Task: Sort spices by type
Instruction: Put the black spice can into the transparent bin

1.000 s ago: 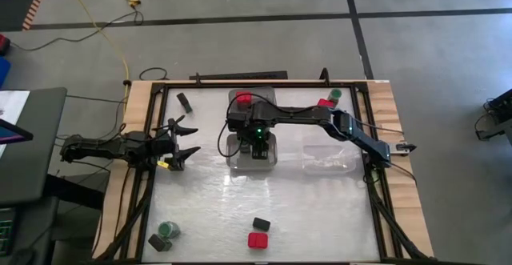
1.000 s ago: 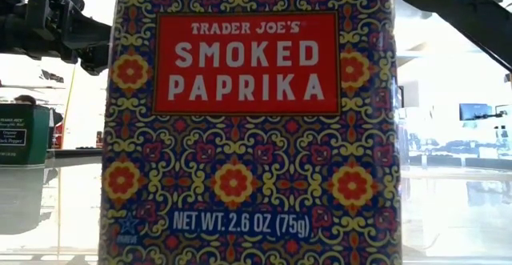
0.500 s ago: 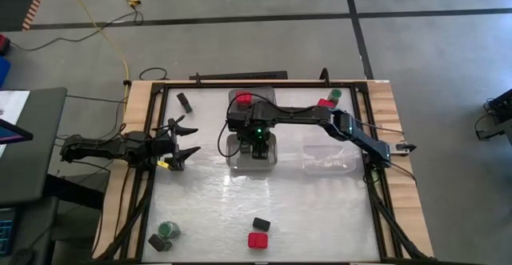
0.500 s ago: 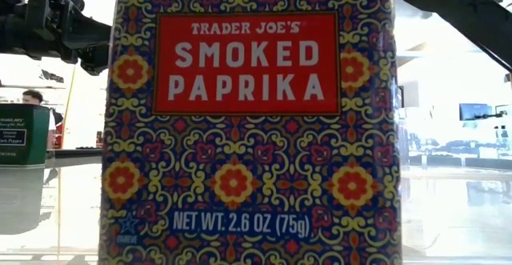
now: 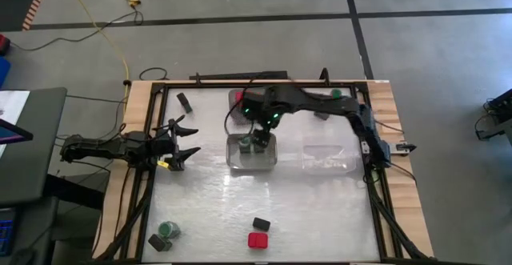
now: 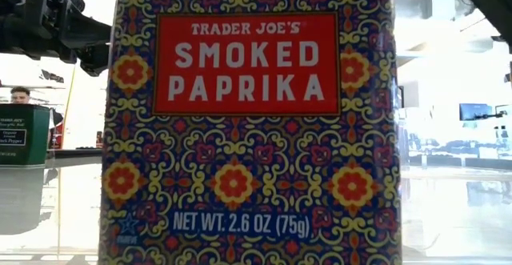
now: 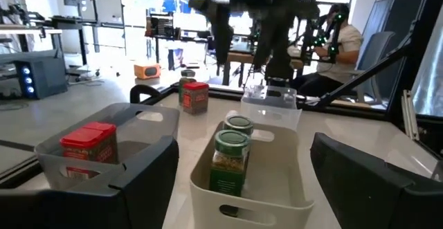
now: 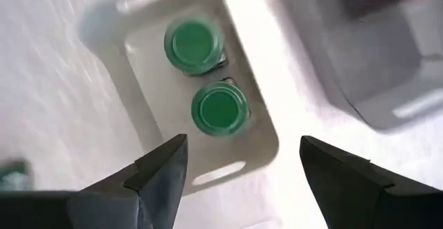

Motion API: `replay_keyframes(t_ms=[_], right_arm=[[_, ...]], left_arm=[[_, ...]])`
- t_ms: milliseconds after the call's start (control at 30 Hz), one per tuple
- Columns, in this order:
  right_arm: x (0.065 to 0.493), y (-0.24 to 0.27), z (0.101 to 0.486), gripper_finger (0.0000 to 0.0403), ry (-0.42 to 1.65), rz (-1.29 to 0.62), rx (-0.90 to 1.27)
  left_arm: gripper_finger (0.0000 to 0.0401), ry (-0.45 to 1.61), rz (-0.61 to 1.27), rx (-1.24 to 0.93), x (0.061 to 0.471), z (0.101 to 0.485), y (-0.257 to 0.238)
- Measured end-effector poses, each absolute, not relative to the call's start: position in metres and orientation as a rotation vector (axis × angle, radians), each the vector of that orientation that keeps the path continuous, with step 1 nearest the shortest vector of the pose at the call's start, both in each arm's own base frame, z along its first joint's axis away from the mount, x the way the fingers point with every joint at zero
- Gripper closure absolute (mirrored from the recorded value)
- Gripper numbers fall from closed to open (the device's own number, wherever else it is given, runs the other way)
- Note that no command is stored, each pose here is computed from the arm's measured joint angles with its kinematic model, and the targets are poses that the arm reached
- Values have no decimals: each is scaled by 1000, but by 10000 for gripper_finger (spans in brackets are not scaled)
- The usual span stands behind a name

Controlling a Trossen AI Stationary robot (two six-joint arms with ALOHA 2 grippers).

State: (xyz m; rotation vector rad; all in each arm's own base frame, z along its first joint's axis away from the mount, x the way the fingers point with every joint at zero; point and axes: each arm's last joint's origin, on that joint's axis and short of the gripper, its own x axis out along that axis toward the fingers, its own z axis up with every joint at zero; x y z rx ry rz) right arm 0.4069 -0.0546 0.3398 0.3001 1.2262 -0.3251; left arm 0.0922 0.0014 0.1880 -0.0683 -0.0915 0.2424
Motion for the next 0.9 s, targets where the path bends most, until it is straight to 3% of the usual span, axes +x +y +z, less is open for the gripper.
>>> replay_keyframes(t_ms=[167, 300, 600, 900], right_arm=[[382, -23, 363, 98, 1140, -504, 311], [367, 13, 363, 98, 1120, -541, 381], [334, 100, 335, 98, 1084, -675, 542], [304, 157, 299, 98, 1014, -754, 627]], left_arm=[[85, -52, 240, -59, 86, 204, 2], [85, 43, 242, -29, 78, 214, 3], [85, 124, 232, -20, 79, 248, 2], [85, 311, 123, 32, 114, 286, -5]])
